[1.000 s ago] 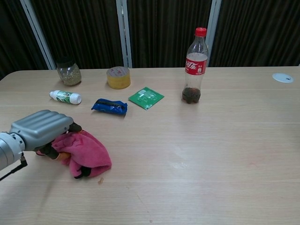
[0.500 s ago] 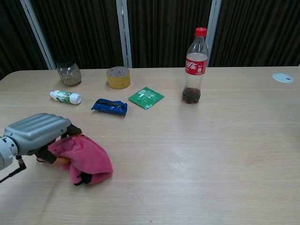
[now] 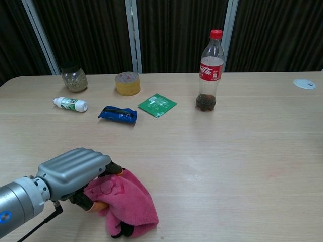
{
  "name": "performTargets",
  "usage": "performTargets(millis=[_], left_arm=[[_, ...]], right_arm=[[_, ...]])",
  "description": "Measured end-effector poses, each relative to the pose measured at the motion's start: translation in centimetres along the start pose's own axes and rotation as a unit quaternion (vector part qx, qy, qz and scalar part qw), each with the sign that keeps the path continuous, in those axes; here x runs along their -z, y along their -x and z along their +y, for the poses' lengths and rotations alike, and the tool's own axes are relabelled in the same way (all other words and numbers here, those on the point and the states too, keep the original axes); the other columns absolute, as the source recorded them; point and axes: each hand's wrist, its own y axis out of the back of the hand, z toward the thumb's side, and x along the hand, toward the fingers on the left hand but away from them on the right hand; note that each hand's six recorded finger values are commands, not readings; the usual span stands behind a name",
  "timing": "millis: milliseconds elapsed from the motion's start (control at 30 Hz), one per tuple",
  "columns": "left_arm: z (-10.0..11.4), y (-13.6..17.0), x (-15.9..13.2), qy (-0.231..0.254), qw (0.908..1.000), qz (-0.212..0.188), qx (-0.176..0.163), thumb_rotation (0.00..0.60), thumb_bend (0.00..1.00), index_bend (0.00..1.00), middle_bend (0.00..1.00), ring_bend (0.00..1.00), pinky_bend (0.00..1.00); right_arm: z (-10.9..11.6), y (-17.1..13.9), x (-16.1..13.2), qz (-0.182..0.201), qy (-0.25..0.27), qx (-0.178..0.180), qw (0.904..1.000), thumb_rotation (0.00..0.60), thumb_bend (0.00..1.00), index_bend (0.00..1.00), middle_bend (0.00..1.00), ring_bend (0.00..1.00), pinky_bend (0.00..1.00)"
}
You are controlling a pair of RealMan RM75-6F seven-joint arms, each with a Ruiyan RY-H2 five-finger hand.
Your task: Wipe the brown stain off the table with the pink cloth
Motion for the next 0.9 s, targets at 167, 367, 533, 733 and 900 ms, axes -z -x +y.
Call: performTargets(millis=[167,367,533,733,900], left_arm=[[0.5,-0.4,3.0,-0.017,0.9991,0.037,-0.007,0.6,0.62,0.78,0.51,0.43,0.48],[1.9,-0.8,7.3,-0.026,0.9954,0.091,-0.019,0.6,0.62,0.78,0.51,0.42,0.48],[2.8,-0.7,10.9,-0.037,0.9903,0.132,-0.024,0.6,0.62,0.78,0.51,0.42,0.48],[2.9,-1.1,12.0,-0.033,0.9879,0.15,-0.024,0.6,0.62,0.78,0.51,0.42,0.48],[2.7,-2.4,9.7,-0.023,0.9911,0.129,-0.023,0.6,0.62,0.78,0.51,0.42,0.48]], right_arm=[[0.0,0.0,0.0,-0.001,0.0,-0.001,1.0,0.6,0.02,0.01,0.0,0.0,0.0],[-0.1,0.0,0.0,-0.001,-0.001,-0.002,1.0,0.6,0.02,0.01,0.0,0.0,0.0],[-0.1,0.1,-0.1,-0.004,0.0,-0.003,1.0,0.6,0.02,0.01,0.0,0.0,0.0],[-0.2,0.1,-0.1,-0.002,-0.001,-0.004,1.0,0.6,0.02,0.01,0.0,0.0,0.0],[-0.1,0.1,-0.1,-0.003,0.0,-0.003,1.0,0.6,0.02,0.01,0.0,0.0,0.0]])
